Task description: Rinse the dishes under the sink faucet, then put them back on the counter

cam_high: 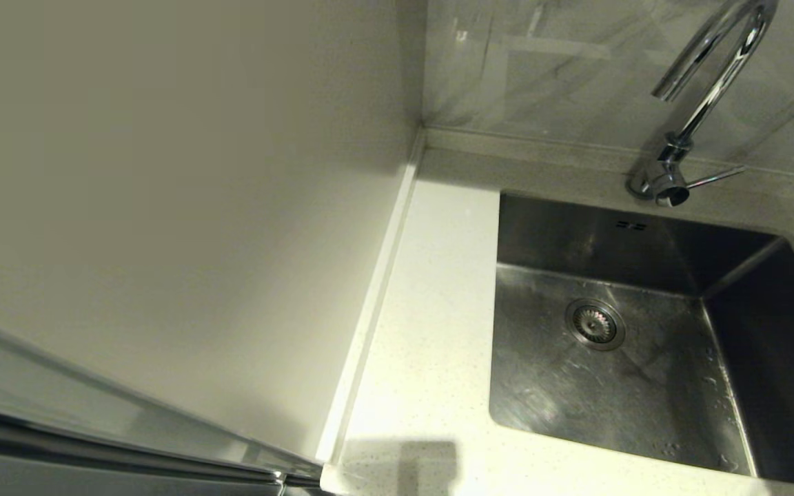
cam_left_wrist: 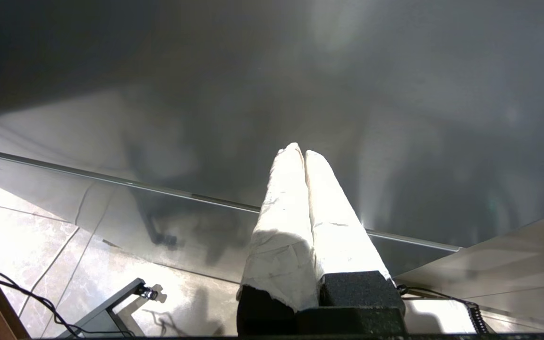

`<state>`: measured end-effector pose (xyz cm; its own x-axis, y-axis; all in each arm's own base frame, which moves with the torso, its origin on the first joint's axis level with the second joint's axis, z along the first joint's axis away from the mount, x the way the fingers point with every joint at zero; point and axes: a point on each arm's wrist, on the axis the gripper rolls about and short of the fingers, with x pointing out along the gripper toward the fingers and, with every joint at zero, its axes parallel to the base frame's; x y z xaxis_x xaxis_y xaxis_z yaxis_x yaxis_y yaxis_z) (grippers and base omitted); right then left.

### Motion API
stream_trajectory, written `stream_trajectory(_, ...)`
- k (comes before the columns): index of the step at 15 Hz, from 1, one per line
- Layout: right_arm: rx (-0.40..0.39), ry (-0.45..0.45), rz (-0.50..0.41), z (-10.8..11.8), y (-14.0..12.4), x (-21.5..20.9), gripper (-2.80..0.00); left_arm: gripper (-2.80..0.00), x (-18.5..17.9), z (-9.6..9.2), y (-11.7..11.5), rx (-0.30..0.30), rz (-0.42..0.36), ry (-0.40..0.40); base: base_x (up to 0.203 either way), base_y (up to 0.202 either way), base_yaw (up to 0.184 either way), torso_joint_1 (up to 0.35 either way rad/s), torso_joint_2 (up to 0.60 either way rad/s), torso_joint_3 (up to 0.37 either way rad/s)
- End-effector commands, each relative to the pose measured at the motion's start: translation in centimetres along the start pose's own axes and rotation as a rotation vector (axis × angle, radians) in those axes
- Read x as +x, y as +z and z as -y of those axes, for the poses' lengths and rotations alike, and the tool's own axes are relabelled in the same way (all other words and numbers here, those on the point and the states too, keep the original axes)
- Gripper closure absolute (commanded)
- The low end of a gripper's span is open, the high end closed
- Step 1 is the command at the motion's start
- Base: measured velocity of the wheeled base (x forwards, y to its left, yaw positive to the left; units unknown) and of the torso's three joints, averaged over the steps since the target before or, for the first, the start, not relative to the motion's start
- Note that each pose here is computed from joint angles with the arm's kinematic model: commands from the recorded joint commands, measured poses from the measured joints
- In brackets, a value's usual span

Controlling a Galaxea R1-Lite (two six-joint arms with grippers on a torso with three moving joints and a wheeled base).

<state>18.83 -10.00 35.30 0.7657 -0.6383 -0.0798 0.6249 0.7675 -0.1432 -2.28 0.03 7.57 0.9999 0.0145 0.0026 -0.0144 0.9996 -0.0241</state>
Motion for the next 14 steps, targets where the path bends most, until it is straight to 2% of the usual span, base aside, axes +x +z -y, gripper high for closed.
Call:
stream_trajectory(1,0.023,0.024,0.051,-0.1,0.7,-1.8,0.00,0.00,0.0,0.0,0.0,-0.001,0.004,0.001,0.000,0.000,0.000,0.000,0.00,0.000)
stream_trajectory(3,0.066,0.055,0.079,-0.2,0.5,-4.1,0.00,0.00,0.0,0.0,0.0,-0.001,0.004,0.000,0.000,0.000,0.000,0.000,0.00,0.000)
stream_trajectory(5,0.074,0.067,0.082,0.3,-1.5,-7.2,0.00,0.00,0.0,0.0,0.0,-0.001,0.004,0.001,0.000,0.000,0.000,0.000,0.00,0.000)
stream_trajectory(7,0.078,0.089,0.091,0.9,-4.5,-10.6,0.00,0.00,0.0,0.0,0.0,-0.001,0.004,0.000,0.000,0.000,0.000,0.000,0.00,0.000)
stream_trajectory(10,0.082,0.189,0.139,1.6,-9.9,-16.0,0.00,0.00,0.0,0.0,0.0,-0.001,0.004,-0.001,0.000,0.000,0.000,0.000,0.00,0.000)
stream_trajectory(14,0.057,0.313,0.215,2.6,-16.9,-19.8,0.00,0.00,0.0,0.0,0.0,-0.001,0.004,0.000,0.000,0.000,0.000,0.000,0.00,0.000)
